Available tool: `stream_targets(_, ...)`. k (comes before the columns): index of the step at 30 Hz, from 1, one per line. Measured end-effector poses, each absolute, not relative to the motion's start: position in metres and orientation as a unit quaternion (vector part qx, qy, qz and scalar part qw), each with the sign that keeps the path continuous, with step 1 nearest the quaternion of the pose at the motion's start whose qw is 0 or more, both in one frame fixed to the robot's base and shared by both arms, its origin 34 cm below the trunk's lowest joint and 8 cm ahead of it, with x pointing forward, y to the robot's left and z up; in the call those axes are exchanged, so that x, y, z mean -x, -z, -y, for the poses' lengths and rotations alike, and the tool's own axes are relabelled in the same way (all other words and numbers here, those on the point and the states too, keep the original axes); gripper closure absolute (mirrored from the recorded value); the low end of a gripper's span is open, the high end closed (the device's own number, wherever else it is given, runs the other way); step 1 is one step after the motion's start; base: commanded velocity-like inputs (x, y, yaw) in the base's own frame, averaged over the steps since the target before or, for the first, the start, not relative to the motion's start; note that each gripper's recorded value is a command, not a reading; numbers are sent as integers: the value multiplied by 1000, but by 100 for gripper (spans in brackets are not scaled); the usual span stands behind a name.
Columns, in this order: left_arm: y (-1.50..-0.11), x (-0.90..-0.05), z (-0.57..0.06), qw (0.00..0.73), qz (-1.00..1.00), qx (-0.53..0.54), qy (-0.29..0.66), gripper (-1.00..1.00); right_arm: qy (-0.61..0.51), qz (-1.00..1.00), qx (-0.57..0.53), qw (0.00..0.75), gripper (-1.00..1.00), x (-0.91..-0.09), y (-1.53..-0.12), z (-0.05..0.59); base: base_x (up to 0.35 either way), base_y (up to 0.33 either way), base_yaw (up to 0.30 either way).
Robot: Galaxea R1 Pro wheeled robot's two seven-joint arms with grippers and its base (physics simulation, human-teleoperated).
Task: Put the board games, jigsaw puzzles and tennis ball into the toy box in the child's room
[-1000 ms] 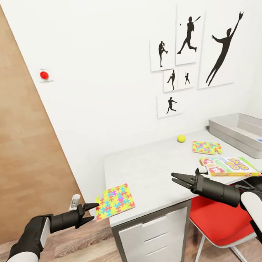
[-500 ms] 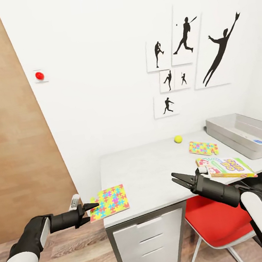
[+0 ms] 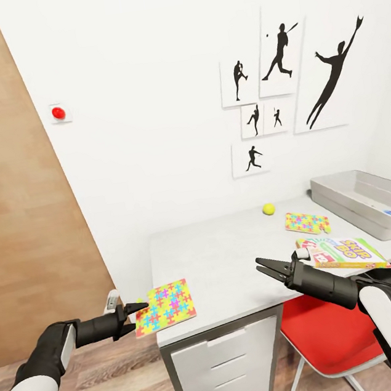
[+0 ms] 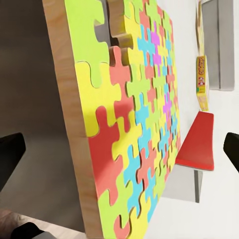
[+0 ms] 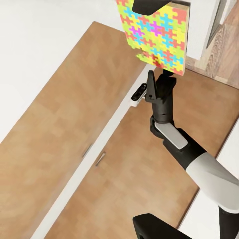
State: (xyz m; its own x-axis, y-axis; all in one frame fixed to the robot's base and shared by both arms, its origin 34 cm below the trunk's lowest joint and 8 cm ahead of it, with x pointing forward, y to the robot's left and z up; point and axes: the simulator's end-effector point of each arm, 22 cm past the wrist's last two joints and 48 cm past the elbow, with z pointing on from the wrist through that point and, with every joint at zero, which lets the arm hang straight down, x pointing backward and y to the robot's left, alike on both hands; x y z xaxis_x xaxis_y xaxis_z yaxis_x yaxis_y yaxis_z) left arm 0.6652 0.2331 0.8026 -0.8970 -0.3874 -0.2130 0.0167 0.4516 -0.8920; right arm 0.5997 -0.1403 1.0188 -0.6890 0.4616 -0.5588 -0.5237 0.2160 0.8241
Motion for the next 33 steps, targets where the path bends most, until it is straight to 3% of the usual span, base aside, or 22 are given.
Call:
stream_targets(14, -803, -665, -234, 199, -828, 112, 512, -100, -626, -673, 23, 394, -100, -600, -1019, 140, 0, 0, 0)
stream_targets(15, -803, -665, -234, 199, -828, 112, 512, 100, -626, -673, 23, 394, -100, -600, -1019, 140, 0, 0, 0)
stream_targets(33, -813, -667, -236, 201, -823, 116, 518, 100, -626, -673, 23, 394, -100, -600, -1024, 140, 0, 0, 0)
